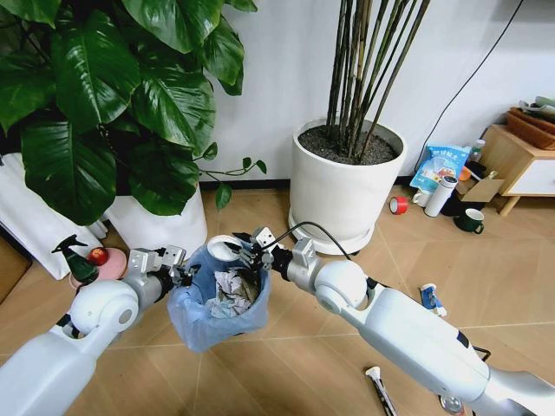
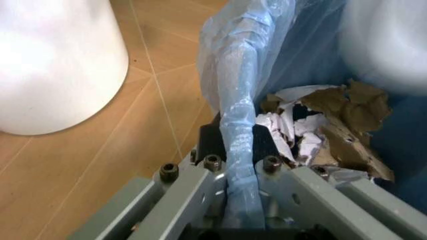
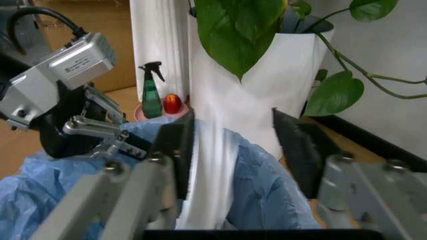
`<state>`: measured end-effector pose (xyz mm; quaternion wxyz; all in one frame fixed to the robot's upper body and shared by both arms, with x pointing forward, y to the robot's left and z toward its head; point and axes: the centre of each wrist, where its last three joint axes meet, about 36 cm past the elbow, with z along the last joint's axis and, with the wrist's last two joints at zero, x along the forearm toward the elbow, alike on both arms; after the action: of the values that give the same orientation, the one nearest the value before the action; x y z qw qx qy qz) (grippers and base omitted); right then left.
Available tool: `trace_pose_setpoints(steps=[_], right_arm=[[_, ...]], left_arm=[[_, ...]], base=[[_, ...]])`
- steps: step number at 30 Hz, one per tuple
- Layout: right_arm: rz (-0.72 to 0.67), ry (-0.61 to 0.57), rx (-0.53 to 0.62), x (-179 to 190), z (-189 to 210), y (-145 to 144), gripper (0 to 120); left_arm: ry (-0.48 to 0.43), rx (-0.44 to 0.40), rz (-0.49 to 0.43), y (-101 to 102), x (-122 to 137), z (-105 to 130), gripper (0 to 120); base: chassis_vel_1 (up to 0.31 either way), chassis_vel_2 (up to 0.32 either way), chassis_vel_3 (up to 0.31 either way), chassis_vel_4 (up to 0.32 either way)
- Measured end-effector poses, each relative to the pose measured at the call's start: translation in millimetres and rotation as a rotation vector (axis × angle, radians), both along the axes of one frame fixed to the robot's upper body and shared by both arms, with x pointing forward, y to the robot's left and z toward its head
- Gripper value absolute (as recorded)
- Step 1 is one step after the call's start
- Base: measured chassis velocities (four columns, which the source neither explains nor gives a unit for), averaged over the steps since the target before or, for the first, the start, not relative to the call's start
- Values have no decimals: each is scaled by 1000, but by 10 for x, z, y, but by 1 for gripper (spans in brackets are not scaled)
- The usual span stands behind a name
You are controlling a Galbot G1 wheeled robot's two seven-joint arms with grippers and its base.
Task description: Pick up the trash bin and place the garbage on the floor into it.
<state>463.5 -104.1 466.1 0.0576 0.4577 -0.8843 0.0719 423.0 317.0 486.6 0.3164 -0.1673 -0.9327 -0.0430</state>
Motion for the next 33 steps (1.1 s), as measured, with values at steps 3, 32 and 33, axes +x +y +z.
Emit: trace_pose_setpoints(steps=[3,32,33], right_arm=[[-3,5,3,3,-6,6,55],[-342,142,-28,-636,-414,-1881,100],[-357,151,-43,-756,-475,-1999,100]], left_arm=[[-1,0,1,3,-7,5,0],[-18,3,4,13,-119,-61,0],[-17,2,3,8,-124,-69,0]], base=[[0,0,0,0],[0,0,0,0],[0,0,0,0]])
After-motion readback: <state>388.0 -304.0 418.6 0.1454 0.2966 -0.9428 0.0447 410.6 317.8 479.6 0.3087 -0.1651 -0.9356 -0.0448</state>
